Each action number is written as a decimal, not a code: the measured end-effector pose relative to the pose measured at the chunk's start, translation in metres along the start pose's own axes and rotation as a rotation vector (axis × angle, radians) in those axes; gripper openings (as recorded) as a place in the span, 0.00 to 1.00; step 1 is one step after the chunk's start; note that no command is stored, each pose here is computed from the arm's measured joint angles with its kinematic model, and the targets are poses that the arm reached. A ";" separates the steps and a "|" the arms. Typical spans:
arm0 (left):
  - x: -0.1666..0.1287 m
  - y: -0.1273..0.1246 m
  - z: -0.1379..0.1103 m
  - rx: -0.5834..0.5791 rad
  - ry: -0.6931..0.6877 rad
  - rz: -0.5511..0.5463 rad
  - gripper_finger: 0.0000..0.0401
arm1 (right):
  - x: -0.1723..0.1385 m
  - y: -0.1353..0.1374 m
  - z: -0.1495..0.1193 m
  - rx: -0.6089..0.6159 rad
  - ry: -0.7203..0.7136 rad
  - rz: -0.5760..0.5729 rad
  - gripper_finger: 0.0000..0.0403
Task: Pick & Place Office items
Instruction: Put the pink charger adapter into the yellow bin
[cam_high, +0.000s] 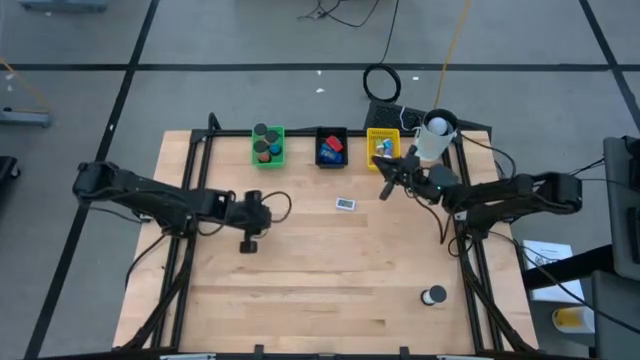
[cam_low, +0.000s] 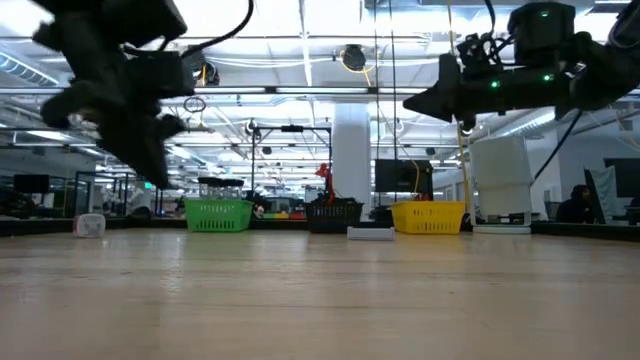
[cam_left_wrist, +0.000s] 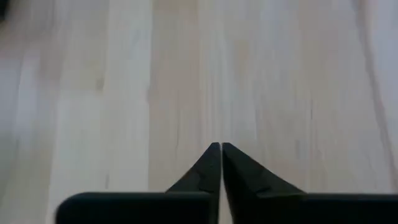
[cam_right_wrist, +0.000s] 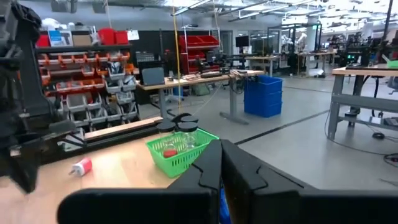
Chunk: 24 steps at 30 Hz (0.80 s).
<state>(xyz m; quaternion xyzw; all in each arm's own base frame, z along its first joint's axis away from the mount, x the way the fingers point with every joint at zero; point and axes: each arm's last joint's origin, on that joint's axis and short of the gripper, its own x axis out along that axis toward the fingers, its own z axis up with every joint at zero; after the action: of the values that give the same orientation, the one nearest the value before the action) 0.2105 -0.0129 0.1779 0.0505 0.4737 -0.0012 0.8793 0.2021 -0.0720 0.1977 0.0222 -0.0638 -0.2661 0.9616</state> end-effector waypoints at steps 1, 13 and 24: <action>-0.005 -0.003 0.000 -0.021 0.057 0.019 0.08 | -0.002 -0.001 0.000 0.008 -0.004 0.001 0.00; -0.032 0.001 -0.032 -0.490 0.507 0.288 0.67 | -0.007 0.000 -0.001 0.017 -0.003 0.008 0.00; -0.028 0.042 -0.046 -0.760 0.506 0.355 0.76 | -0.007 0.002 -0.001 0.018 -0.007 0.018 0.00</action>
<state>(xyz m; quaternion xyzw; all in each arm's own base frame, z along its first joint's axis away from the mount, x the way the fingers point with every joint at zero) 0.1593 0.0319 0.1800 -0.1954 0.6233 0.3340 0.6795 0.1972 -0.0667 0.1964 0.0294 -0.0698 -0.2571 0.9634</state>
